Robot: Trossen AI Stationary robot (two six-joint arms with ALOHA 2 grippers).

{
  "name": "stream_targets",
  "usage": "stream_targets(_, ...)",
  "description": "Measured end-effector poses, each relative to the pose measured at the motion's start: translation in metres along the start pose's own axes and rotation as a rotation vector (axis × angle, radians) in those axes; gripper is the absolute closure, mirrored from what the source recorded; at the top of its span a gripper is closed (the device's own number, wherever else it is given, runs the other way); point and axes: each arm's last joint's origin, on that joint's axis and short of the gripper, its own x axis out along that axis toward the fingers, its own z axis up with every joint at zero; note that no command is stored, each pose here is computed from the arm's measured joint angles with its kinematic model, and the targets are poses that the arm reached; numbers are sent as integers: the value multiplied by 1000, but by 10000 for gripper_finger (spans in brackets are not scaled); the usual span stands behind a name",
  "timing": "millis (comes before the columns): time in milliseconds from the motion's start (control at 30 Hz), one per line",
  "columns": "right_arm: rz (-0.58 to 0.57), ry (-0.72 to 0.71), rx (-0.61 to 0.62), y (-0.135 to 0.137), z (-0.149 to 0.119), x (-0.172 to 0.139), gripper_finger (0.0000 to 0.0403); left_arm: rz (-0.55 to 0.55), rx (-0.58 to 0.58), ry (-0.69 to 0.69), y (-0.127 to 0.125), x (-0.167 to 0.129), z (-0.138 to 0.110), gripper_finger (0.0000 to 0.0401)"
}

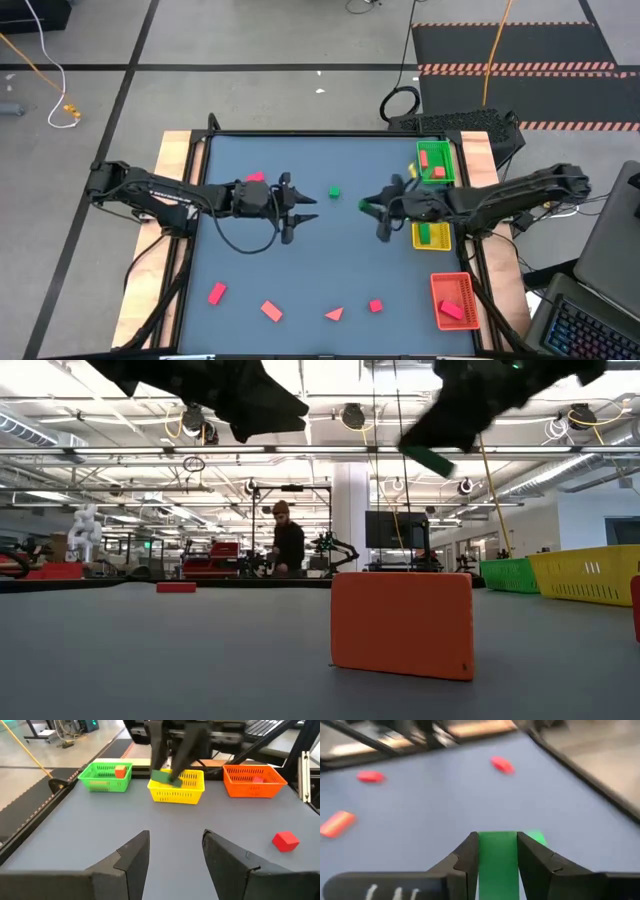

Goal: Sort & place blocks by color
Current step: Put the left green block into the yellow basket

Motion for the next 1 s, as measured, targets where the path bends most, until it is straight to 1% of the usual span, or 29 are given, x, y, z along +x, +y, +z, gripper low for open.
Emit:
stream_targets(200,-207,246,204,-21,-26,-27,306,62,-11,0,2,0,0,217)
stream_targets(300,-324,368,269,-28,-41,-34,306,85,-16,1,3,0,0,217)
stream_targets(400,-401,443,314,-32,-49,-37,306,90,-17,2,3,0,0,217)
stream_targets(667,-512,546,354,-38,-60,-45,306,90,-17,10,3,0,-1,217)
stream_targets(800,-564,619,385,-41,-65,-51,306,91,-18,12,3,0,-1,217)
stream_targets(1000,-625,679,416,-39,-72,-62,306,99,-24,23,3,0,-3,217)
